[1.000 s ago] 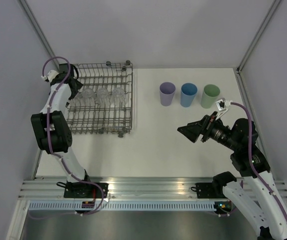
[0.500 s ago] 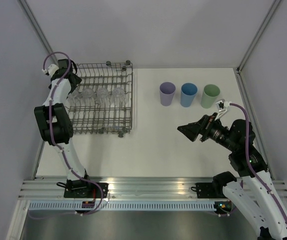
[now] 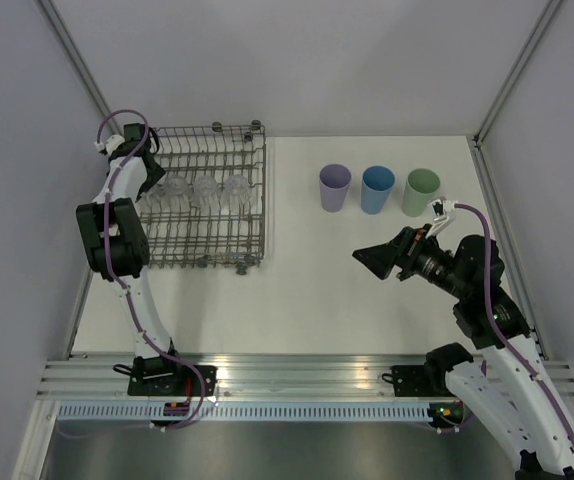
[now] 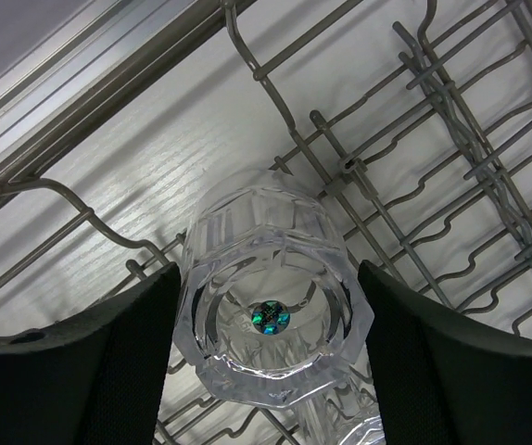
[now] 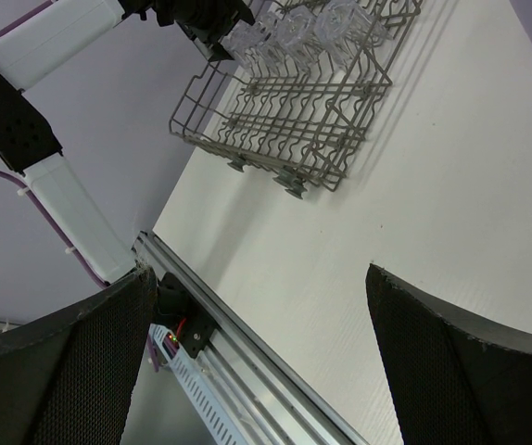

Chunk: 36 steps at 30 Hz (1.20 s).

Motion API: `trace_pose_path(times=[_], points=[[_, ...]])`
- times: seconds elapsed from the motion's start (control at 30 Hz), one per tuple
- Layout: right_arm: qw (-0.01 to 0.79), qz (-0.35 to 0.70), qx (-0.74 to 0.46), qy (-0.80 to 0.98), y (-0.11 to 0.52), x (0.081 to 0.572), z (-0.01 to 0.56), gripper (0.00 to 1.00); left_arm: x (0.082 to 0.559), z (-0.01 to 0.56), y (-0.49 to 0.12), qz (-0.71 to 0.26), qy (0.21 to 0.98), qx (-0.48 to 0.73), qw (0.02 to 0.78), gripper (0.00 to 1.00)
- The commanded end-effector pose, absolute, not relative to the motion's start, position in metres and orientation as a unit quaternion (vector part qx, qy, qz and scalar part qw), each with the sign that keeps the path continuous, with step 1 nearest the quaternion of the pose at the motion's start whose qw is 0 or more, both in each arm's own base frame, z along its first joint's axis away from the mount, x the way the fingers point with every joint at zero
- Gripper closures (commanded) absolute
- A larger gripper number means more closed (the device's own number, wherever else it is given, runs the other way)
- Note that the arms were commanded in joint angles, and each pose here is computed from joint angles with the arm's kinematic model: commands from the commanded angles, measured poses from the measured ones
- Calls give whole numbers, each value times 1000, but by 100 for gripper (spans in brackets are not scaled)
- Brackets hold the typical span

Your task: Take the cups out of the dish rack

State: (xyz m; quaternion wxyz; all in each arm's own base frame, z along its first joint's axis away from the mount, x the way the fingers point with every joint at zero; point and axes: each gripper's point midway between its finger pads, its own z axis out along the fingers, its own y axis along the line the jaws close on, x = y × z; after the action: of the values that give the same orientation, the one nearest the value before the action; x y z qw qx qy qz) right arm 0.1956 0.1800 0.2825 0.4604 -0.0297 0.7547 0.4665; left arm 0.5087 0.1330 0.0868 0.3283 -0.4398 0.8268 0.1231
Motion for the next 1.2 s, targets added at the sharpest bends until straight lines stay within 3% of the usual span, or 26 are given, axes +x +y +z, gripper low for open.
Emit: trace_pose_path(times=[0.0,0.27,0.43,0.87,1.17], points=[[482,468,-38,740,181,200,293,2,515,104,140,129,825,-430,344,31],[485,471,-38,736,181,201,296,2,511,136,141,127,816,-427,368,63],[483,471,-38,737,182,201,295,2,507,159,137,112,807,-432,386,94],[486,473,-43,734,182,199,296,2,477,184,110,45,811,-427,397,98],[477,489,-56,728,188,197,297,2,430,259,106,31,774,-418,474,98]])
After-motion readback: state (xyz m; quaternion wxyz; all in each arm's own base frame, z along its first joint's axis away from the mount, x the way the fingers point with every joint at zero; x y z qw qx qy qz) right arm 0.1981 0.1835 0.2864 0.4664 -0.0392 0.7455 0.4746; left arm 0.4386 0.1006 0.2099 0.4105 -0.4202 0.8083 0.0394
